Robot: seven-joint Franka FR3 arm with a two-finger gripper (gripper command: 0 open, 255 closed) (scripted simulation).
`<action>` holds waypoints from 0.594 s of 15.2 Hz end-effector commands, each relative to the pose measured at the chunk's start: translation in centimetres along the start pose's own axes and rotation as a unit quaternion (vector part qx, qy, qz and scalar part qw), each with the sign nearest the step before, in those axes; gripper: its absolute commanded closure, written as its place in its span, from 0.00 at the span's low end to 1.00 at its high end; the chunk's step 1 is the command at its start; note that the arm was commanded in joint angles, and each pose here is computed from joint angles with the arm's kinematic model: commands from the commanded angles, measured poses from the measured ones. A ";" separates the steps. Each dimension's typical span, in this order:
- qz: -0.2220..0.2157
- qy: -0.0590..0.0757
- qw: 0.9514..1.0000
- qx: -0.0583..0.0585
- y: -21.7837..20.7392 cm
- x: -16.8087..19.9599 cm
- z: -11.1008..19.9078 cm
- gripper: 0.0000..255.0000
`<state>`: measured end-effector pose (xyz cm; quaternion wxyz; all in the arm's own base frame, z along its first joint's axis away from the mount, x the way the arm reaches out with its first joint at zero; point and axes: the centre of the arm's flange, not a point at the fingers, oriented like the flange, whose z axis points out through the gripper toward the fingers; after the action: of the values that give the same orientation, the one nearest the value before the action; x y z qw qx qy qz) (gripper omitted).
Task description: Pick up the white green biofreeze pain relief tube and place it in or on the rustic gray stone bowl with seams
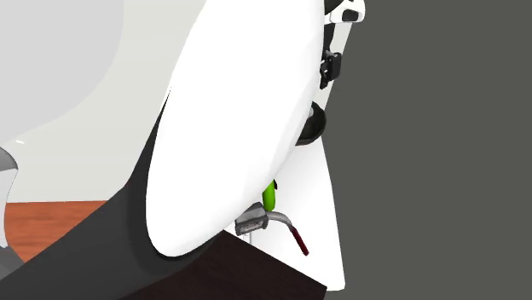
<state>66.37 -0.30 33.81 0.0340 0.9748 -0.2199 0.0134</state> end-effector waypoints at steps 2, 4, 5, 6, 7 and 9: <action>0.000 0.000 1.000 0.000 0.0 0.0 -2.6 0.00; 0.000 0.000 1.000 0.000 0.0 0.0 -5.0 0.00; 0.000 0.000 1.000 0.000 0.0 0.0 -5.0 0.00; 0.000 0.000 1.000 0.000 0.0 0.0 -5.0 0.00; 0.000 0.000 1.000 0.000 0.0 0.0 -5.0 0.00; 0.000 0.000 1.000 0.000 0.0 0.0 -5.0 0.00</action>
<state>66.32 0.06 38.76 0.0340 0.9748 -0.2199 0.0135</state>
